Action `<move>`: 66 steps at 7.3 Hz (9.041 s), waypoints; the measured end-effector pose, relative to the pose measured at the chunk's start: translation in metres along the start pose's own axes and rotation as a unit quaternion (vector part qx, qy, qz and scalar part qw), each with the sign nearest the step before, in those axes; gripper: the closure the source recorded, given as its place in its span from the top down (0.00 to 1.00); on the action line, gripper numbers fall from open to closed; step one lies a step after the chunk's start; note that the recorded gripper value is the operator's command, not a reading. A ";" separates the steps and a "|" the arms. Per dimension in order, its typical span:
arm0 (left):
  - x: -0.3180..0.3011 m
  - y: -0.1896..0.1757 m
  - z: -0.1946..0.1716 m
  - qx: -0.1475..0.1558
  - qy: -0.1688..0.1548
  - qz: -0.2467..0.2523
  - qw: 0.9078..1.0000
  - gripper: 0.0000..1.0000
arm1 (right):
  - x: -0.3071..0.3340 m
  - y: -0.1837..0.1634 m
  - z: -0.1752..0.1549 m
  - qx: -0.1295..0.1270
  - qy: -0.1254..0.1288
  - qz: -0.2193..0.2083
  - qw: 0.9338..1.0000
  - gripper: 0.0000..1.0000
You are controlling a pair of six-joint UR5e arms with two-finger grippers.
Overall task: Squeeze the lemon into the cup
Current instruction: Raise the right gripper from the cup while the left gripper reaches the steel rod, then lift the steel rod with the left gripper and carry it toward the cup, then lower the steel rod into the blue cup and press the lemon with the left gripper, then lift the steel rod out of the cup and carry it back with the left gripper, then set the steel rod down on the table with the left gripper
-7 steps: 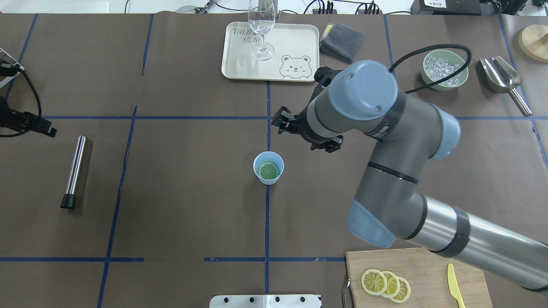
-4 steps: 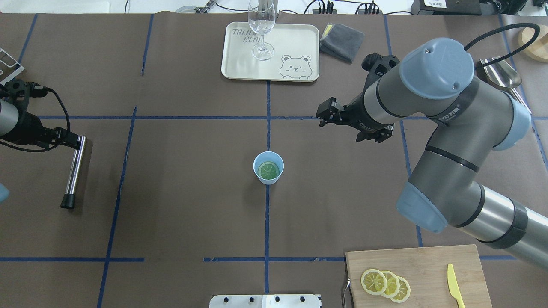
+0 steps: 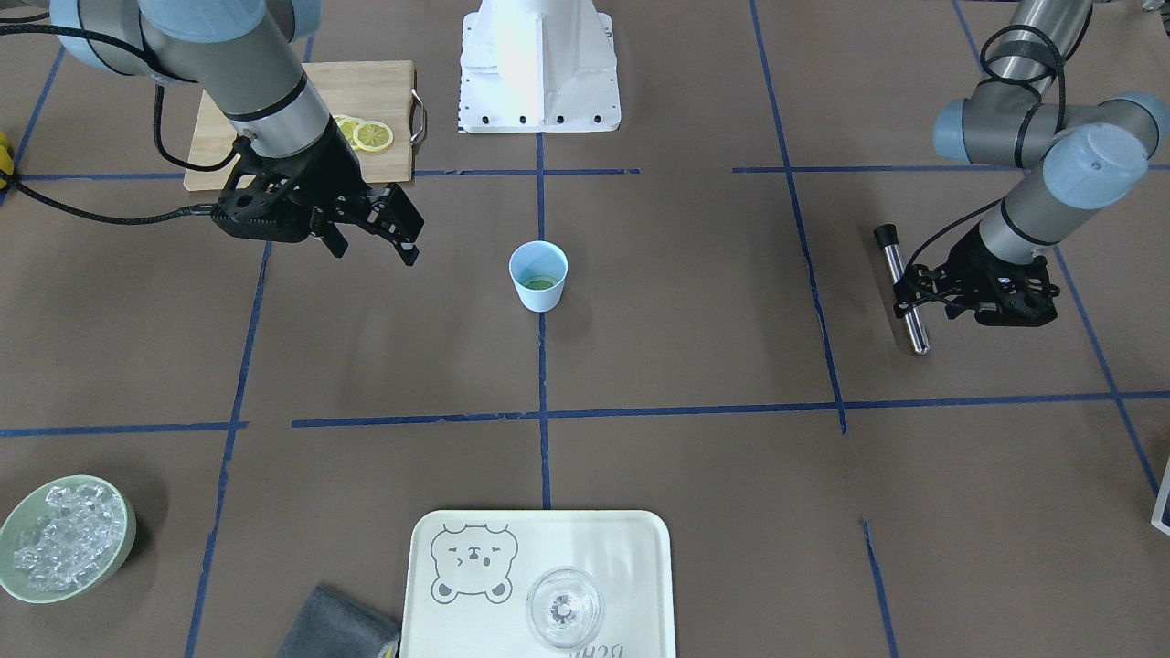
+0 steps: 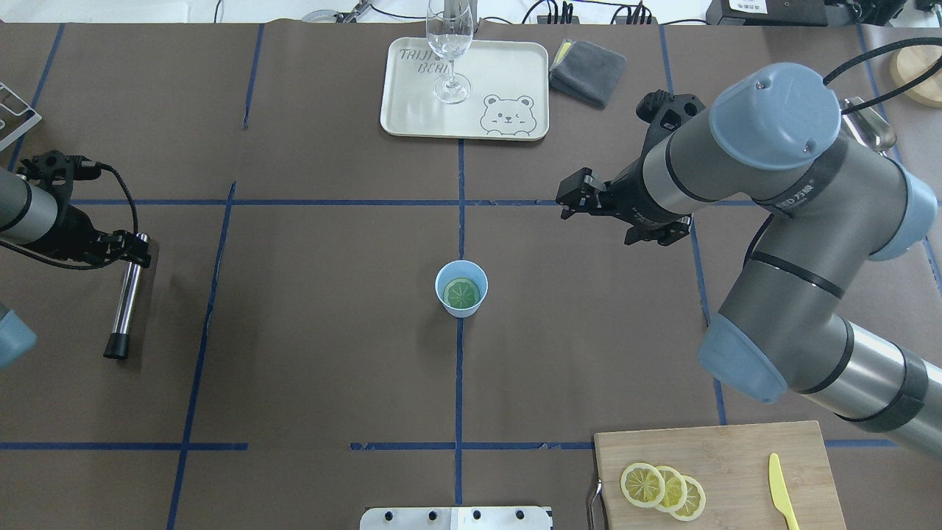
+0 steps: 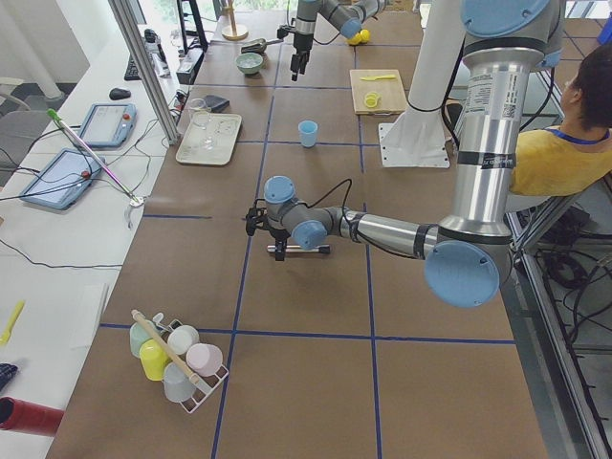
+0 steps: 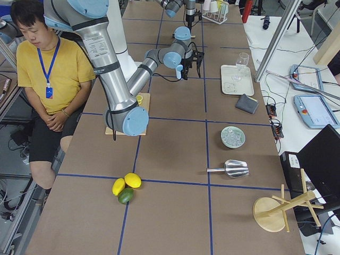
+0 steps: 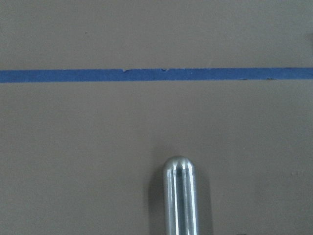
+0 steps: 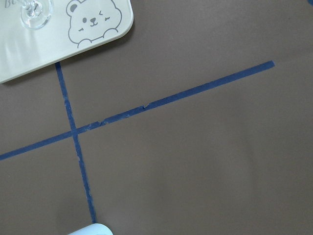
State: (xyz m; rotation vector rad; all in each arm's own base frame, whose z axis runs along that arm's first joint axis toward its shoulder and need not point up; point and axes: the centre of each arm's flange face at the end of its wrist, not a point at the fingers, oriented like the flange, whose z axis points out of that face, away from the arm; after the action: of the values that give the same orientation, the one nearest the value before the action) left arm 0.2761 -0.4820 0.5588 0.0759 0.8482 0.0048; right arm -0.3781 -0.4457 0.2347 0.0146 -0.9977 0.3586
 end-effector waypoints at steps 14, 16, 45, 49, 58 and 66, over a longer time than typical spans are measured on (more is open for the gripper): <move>0.324 0.000 -0.157 0.157 0.163 0.185 0.956 0.00 | 0.025 -0.016 -0.006 -0.004 0.009 0.011 1.000 1.00; 0.384 0.026 -0.181 0.244 0.212 0.216 0.922 0.00 | 0.053 -0.040 -0.016 -0.004 0.019 0.000 1.000 1.00; 0.449 0.049 -0.129 0.449 0.217 0.200 0.843 0.00 | 0.069 -0.052 -0.016 -0.004 0.027 -0.012 1.000 1.00; 0.303 -0.033 -0.121 0.144 0.080 0.171 0.971 0.00 | 0.074 -0.054 -0.011 -0.005 0.034 -0.008 0.999 1.00; 0.024 -0.027 -0.011 -0.015 -0.099 0.006 0.995 0.00 | 0.076 -0.055 -0.007 -0.004 0.037 -0.004 0.999 1.00; 0.007 -0.028 0.002 -0.021 -0.111 0.008 0.994 0.13 | 0.073 -0.054 -0.010 -0.004 0.033 -0.003 0.999 1.00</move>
State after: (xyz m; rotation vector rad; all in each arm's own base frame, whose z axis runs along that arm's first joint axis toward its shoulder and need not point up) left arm 0.2815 -0.5094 0.5529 0.0416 0.6242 0.0287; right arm -0.3178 -0.4737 0.2969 -0.0009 -0.9325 0.3479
